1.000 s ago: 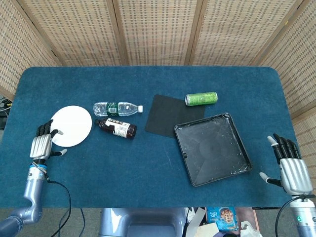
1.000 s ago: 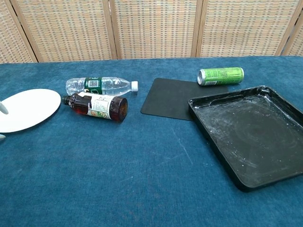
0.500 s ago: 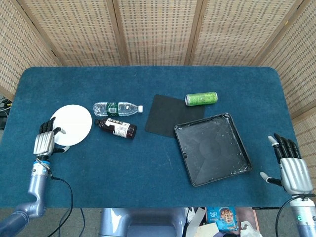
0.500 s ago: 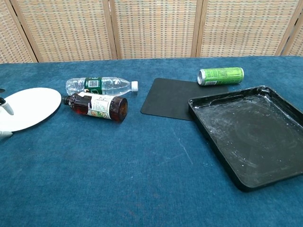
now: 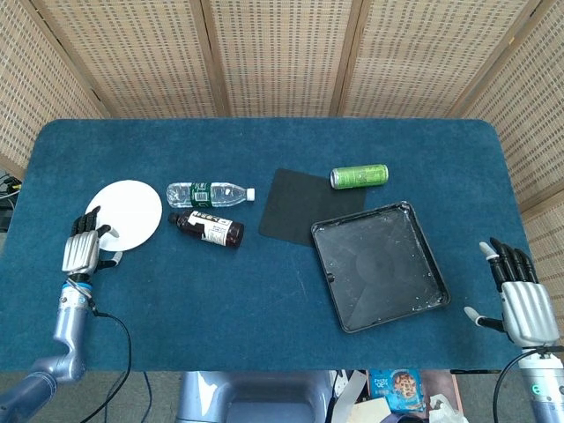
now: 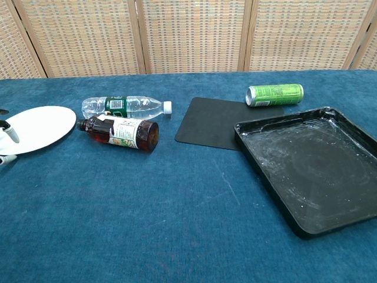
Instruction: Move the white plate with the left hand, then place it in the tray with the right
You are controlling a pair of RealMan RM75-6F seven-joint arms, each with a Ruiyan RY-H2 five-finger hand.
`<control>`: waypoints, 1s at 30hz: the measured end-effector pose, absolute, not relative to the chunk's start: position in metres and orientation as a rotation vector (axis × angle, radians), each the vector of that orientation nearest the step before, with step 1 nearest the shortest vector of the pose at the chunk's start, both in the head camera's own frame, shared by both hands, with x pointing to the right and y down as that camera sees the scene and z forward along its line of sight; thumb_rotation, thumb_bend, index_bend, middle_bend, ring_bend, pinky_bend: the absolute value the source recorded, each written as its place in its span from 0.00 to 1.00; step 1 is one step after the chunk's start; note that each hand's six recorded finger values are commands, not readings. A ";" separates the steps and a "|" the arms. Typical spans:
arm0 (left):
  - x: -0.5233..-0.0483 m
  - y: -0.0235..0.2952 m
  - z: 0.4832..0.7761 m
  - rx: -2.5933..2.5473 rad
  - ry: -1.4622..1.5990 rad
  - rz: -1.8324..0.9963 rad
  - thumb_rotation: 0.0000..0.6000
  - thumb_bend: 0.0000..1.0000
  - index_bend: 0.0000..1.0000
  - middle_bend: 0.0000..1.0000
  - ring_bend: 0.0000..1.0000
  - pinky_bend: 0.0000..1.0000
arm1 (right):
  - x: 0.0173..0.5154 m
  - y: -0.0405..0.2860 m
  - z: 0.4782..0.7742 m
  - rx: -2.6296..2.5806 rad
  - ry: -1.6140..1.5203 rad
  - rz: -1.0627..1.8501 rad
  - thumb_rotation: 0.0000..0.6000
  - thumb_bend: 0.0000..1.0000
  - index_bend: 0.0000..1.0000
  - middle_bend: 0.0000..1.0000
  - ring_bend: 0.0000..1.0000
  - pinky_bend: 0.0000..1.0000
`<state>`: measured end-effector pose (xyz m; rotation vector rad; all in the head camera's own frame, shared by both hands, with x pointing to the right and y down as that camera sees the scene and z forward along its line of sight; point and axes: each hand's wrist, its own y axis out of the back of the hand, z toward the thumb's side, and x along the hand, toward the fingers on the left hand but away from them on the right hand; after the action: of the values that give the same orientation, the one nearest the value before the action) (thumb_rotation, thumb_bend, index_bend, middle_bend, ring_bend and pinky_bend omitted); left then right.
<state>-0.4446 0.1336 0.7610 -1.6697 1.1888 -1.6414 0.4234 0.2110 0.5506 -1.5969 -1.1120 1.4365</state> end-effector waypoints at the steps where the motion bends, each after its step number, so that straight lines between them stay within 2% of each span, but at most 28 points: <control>1: -0.445 0.132 0.761 -1.668 1.190 -1.641 1.00 0.37 0.47 0.00 0.00 0.00 | 0.424 0.211 0.551 -1.598 -1.113 1.437 1.00 0.00 0.00 0.00 0.00 0.00; 5: -0.445 0.127 0.760 -1.661 1.210 -1.632 1.00 0.43 0.54 0.00 0.00 0.00 | 0.424 0.211 0.550 -1.602 -1.117 1.434 1.00 0.00 0.00 0.00 0.00 0.00; 14: -0.445 0.118 0.751 -1.658 1.311 -1.550 1.00 0.44 0.67 0.00 0.00 0.00 | 0.423 0.211 0.550 -1.610 -1.122 1.428 1.00 0.00 0.00 0.00 0.00 0.00; 23: -0.440 0.098 0.710 -1.635 1.438 -1.304 1.00 0.44 0.72 0.00 0.00 0.00 | 0.422 0.211 0.548 -1.612 -1.129 1.419 1.00 0.00 0.00 0.00 0.00 0.00; 30: -0.418 0.091 0.670 -1.659 1.459 -1.075 1.00 0.45 0.73 0.00 0.00 0.00 | 0.423 0.210 0.547 -1.611 -1.132 1.417 1.00 0.00 0.00 0.00 0.00 0.00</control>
<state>-0.4179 0.0912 0.6700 -1.6587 1.4594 -1.0750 0.4225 0.2102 0.5470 -1.6113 -1.1322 1.4173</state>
